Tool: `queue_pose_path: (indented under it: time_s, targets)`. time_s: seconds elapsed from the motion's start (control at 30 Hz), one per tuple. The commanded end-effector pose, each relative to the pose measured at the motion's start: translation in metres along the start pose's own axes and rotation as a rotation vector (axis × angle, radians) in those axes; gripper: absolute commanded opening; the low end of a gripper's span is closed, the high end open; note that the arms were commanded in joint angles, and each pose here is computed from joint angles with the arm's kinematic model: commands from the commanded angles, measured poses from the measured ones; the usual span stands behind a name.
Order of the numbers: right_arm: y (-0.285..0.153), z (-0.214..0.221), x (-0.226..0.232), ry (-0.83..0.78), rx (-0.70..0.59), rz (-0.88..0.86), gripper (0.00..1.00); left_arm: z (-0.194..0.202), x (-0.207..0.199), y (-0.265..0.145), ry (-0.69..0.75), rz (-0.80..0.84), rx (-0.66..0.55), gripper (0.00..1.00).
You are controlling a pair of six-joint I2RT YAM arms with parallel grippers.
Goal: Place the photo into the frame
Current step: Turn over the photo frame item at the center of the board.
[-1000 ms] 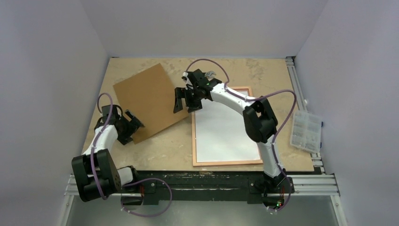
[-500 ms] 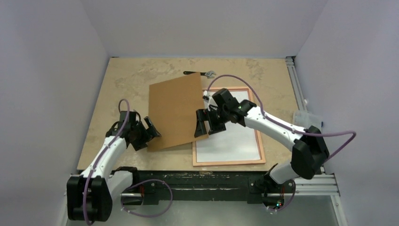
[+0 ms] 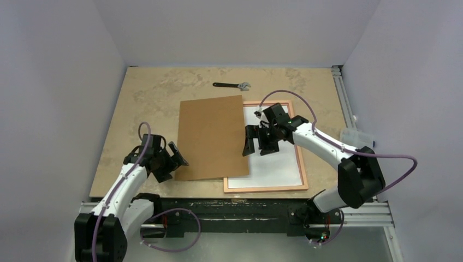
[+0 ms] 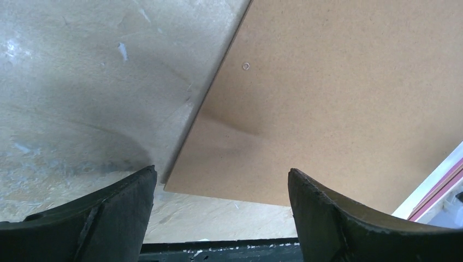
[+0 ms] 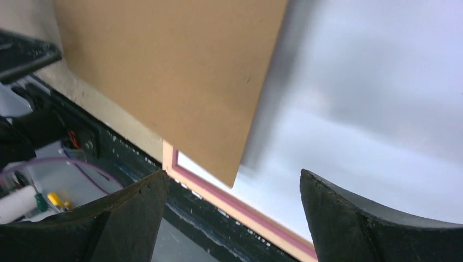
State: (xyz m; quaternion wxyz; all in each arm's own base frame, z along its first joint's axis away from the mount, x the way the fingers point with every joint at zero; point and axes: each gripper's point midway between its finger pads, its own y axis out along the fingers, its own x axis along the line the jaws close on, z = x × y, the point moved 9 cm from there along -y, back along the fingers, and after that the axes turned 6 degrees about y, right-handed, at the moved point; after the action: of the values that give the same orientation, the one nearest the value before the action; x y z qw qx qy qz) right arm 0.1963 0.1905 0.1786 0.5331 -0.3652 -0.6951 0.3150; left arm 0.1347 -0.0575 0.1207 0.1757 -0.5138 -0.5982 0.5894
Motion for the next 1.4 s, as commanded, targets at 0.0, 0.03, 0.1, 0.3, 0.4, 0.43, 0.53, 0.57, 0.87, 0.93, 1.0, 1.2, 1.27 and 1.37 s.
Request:
queue_pose_path:
  time_s: [0.0,0.03,0.1,0.3,0.4,0.43,0.53,0.57,0.87,0.93,1.0,1.2,1.27,1.37]
  targets:
    - [0.004,-0.031,-0.007,0.001,-0.026,-0.127,0.88,-0.022,-0.015,-0.004,0.034,-0.001,-0.046,0.87]
    - [0.006,-0.036,-0.007,0.010,-0.021,-0.150,0.87,-0.025,-0.017,-0.003,0.042,0.005,-0.041,0.86]
    - [0.013,-0.046,-0.009,0.041,-0.011,-0.191,0.85,-0.032,-0.023,-0.002,0.053,-0.001,-0.018,0.85]
    - [0.040,-0.058,-0.008,0.139,0.022,-0.308,0.80,-0.047,-0.032,0.008,0.046,-0.030,0.043,0.82]
    - [0.050,-0.061,-0.010,0.164,0.035,-0.323,0.76,-0.046,-0.033,0.017,0.037,-0.012,0.066,0.80]
    - [0.052,-0.061,-0.011,0.171,0.037,-0.322,0.76,-0.044,-0.031,0.020,0.035,-0.009,0.072,0.79]
    - [0.058,-0.060,-0.014,0.192,0.036,-0.304,0.75,-0.040,-0.026,0.027,0.036,-0.004,0.069,0.78]
    - [0.060,-0.061,-0.014,0.198,0.031,-0.308,0.74,-0.038,-0.025,0.029,0.036,-0.003,0.069,0.78]
    - [0.074,-0.059,-0.009,0.238,0.038,-0.341,0.66,-0.034,-0.020,0.036,0.062,-0.010,0.098,0.74]
    - [0.077,-0.059,-0.008,0.240,0.035,-0.348,0.65,-0.034,-0.021,0.036,0.064,0.004,0.102,0.74]
    - [0.081,-0.059,-0.006,0.251,0.030,-0.359,0.62,-0.035,-0.023,0.037,0.062,0.025,0.106,0.74]
    - [0.093,-0.057,-0.003,0.255,0.045,-0.371,0.55,-0.033,-0.026,0.041,0.063,0.067,0.126,0.72]
    - [0.094,-0.055,-0.001,0.263,0.054,-0.376,0.51,-0.033,-0.026,0.041,0.063,0.070,0.128,0.72]
    - [0.093,-0.056,0.004,0.247,0.048,-0.404,0.44,-0.034,-0.027,0.041,0.067,0.077,0.134,0.72]
